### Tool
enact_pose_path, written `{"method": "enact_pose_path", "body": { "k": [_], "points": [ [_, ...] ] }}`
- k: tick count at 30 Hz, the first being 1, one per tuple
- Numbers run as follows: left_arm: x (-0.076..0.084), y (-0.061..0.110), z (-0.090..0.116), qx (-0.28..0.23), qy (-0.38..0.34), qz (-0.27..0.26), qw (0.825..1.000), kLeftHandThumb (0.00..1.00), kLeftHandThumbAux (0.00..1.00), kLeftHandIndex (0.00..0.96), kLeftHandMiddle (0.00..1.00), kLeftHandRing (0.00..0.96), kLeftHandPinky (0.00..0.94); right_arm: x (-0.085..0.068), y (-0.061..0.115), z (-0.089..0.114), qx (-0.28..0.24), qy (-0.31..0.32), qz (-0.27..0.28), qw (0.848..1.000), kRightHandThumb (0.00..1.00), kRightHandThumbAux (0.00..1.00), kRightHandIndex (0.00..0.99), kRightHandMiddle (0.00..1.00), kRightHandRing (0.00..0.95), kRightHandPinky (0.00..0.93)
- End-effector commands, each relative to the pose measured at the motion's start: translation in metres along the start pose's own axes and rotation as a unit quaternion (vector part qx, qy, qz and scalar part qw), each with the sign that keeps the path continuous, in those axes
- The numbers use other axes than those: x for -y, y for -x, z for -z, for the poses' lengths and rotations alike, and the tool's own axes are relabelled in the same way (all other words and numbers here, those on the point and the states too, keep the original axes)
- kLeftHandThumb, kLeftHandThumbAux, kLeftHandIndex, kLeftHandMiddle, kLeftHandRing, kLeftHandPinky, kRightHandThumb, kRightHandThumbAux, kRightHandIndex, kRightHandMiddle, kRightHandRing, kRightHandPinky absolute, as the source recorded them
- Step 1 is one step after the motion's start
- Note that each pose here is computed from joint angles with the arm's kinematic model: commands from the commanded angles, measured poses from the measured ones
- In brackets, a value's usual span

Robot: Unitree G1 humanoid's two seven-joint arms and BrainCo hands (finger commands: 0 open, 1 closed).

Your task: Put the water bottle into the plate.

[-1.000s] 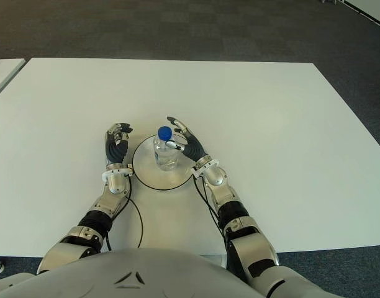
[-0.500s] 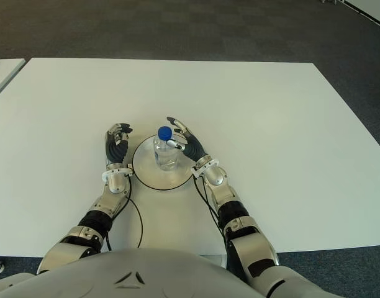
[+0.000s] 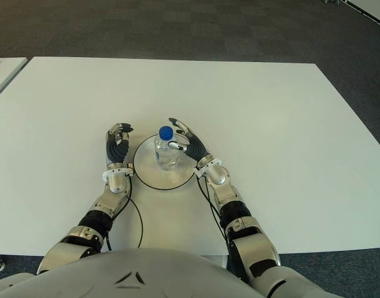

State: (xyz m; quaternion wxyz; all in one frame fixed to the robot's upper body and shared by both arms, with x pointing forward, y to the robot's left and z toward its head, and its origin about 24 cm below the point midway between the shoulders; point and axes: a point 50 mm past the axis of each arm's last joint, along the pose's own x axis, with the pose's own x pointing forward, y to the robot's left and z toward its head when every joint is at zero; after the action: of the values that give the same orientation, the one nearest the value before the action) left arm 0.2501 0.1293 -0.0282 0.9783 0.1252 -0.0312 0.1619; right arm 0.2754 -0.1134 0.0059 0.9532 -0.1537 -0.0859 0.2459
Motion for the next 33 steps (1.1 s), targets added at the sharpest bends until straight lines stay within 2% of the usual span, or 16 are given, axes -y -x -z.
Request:
{"method": "enact_pose_path", "body": {
  "k": [1, 6, 14, 33],
  "points": [
    [-0.002, 0.002, 0.004, -0.005, -0.01, 0.008, 1.0, 0.836, 0.678, 0.403, 0.462, 0.398, 0.427, 0.026, 0.008, -0.025, 0.064, 0.007, 0.051, 0.997, 0.452, 0.384, 0.0, 0.0, 0.0, 0.077],
    [-0.002, 0.001, 0.004, -0.007, -0.007, 0.006, 1.0, 0.837, 0.678, 0.4, 0.465, 0.404, 0.434, 0.035, 0.008, -0.037, 0.091, 0.01, 0.096, 0.991, 0.454, 0.444, 0.0, 0.0, 0.001, 0.072],
    [-0.002, 0.001, 0.005, -0.016, 0.001, 0.011, 1.0, 0.838, 0.677, 0.413, 0.454, 0.386, 0.413, 0.04, 0.007, -0.04, 0.097, -0.01, 0.137, 0.986, 0.432, 0.522, 0.0, 0.005, 0.02, 0.088],
    [-0.004, 0.002, 0.003, -0.02, 0.007, 0.0, 1.0, 0.839, 0.677, 0.414, 0.454, 0.402, 0.436, 0.04, 0.007, -0.036, 0.085, -0.034, 0.153, 0.984, 0.393, 0.6, 0.0, 0.008, 0.028, 0.107]
  ]
}}
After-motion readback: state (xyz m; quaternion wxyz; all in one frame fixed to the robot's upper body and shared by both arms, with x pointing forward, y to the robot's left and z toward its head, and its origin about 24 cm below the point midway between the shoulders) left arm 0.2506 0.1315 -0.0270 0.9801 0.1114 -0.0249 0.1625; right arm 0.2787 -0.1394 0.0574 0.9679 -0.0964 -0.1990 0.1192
